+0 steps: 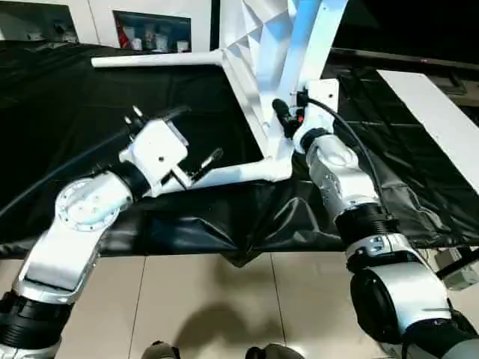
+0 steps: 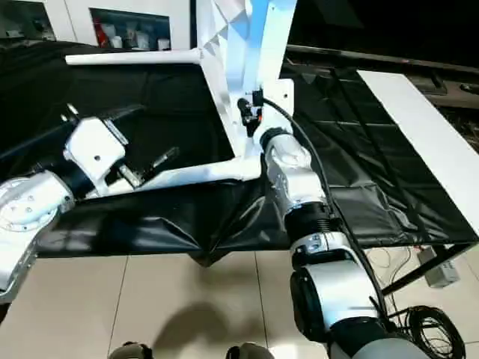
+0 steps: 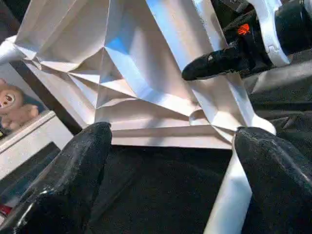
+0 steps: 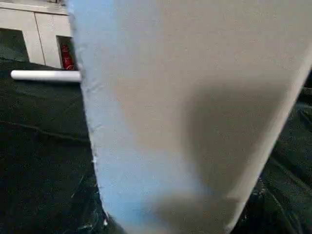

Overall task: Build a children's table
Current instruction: Flip table

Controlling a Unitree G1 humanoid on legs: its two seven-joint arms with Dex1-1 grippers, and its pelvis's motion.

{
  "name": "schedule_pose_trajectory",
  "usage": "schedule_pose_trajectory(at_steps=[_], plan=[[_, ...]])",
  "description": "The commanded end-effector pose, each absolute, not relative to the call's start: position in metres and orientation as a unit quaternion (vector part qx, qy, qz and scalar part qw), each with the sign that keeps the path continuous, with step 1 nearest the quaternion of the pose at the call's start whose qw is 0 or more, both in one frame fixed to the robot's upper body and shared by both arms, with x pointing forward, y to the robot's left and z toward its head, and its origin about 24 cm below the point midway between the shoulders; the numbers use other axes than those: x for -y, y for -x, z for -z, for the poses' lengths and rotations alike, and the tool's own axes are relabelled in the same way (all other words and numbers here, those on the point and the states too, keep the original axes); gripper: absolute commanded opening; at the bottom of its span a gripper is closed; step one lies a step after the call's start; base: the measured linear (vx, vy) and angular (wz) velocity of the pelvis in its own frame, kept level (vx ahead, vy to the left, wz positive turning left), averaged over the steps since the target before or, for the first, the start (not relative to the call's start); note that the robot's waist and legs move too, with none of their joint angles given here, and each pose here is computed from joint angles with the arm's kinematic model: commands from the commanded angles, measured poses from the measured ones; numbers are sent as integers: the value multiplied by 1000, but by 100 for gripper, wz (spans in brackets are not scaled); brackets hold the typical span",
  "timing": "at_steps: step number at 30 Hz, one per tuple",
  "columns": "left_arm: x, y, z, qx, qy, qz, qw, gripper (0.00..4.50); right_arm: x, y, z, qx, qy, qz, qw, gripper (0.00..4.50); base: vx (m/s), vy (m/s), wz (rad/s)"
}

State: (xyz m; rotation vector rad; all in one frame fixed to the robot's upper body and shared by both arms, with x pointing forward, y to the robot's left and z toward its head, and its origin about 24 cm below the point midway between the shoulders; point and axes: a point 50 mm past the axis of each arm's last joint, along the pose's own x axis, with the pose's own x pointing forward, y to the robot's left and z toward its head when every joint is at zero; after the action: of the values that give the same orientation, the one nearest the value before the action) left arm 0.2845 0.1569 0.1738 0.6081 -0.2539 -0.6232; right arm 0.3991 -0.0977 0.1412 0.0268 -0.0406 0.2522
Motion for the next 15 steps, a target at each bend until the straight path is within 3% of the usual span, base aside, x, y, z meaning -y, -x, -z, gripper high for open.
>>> schedule_pose_trajectory(at_steps=[1,3,5,7,9,10,15], plan=[[-156,-283,-177,134,-307,304,892,450,102,-399,-130,-3,7,-114,993,165,0,0,0],[-157,-284,-179,141,-315,297,890,450,101,-398,-129,-3,1,-120,993,165,0,0,0],[-157,-283,-186,167,-328,284,885,450,102,-397,-127,-5,2,-120,993,221,0,0,0],[-153,-279,-209,246,-325,271,872,450,102,-396,-123,-10,4,-125,992,235,0,0,0],[-152,-278,-213,261,-322,272,868,450,102,-396,-122,-11,7,-126,992,237,0,0,0],[-145,-270,-222,306,-358,292,833,450,101,-394,-123,-2,11,-134,991,237,0,0,0],[-148,-270,-216,324,-455,260,788,450,102,-390,-124,15,10,-141,990,237,0,0,0]])
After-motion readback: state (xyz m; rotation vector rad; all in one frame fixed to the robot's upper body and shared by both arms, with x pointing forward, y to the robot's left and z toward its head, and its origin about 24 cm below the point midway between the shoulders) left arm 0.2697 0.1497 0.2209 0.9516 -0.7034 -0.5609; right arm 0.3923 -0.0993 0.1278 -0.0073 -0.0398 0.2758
